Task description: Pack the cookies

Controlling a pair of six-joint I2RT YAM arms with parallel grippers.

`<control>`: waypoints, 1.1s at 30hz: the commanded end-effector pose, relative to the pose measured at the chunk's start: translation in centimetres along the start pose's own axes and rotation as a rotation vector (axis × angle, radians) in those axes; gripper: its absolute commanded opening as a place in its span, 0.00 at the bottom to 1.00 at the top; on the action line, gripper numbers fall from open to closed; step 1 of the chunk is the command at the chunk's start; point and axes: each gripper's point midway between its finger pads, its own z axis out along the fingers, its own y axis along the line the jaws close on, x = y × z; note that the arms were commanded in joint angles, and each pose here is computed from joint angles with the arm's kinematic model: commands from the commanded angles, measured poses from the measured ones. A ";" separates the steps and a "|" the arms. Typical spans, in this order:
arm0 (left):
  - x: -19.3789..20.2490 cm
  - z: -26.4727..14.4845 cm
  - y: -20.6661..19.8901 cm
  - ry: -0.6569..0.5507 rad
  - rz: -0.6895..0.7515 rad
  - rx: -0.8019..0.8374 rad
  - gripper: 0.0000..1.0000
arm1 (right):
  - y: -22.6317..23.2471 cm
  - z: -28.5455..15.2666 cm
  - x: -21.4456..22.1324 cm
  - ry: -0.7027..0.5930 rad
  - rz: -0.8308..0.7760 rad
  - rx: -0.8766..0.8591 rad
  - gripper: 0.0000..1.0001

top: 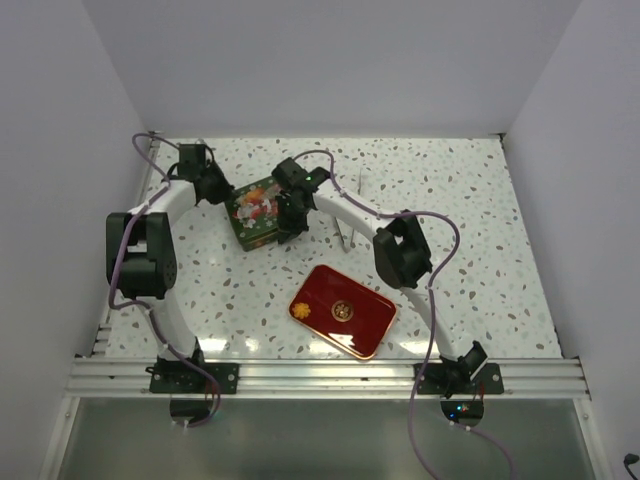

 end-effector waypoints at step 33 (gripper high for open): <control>-10.5 -15.4 -6.3 -0.422 0.055 0.147 0.94 | 0.6 -17.4 -1.5 -0.291 -0.061 -0.038 0.00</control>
